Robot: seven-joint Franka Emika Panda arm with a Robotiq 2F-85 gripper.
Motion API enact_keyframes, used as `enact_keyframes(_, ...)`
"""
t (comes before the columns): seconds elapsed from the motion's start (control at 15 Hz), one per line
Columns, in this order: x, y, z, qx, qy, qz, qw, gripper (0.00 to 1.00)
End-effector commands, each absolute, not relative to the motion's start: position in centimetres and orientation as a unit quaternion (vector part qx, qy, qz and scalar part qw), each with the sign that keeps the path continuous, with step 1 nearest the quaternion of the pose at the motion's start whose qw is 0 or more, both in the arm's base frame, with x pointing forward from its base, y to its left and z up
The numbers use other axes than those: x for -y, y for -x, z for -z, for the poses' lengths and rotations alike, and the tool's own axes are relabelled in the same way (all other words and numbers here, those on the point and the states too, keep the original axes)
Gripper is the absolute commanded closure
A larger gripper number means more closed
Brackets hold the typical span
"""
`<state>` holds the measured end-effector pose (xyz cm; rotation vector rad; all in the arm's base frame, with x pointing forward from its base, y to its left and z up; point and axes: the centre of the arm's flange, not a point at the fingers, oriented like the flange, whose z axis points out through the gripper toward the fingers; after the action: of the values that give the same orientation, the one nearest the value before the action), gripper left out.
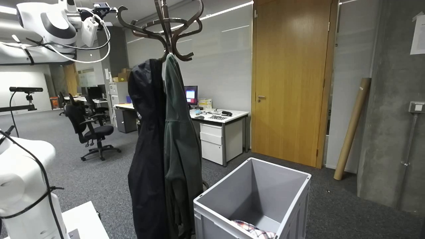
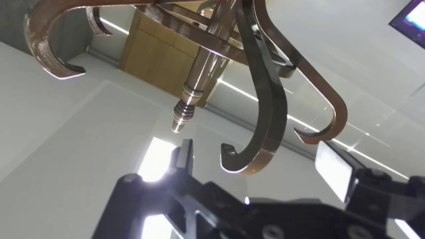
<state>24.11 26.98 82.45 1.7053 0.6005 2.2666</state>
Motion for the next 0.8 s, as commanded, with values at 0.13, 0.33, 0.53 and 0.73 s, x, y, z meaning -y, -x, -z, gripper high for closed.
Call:
enact_keyframes(0.13, -27.26, -25.17, -81.78, -0.183, -0.555, -0.802, 0.124, 0.00)
enact_keyframes(0.33, -27.12, -25.48, -81.70, -0.170, -0.539, -0.814, 0.134, 0.00)
enact_keyframes(0.53, -26.89, -25.56, -81.73, -0.159, -0.524, -0.824, 0.146, 0.00)
enact_keyframes(0.73, -26.76, -25.59, -81.71, -0.148, -0.514, -0.830, 0.157, 0.00)
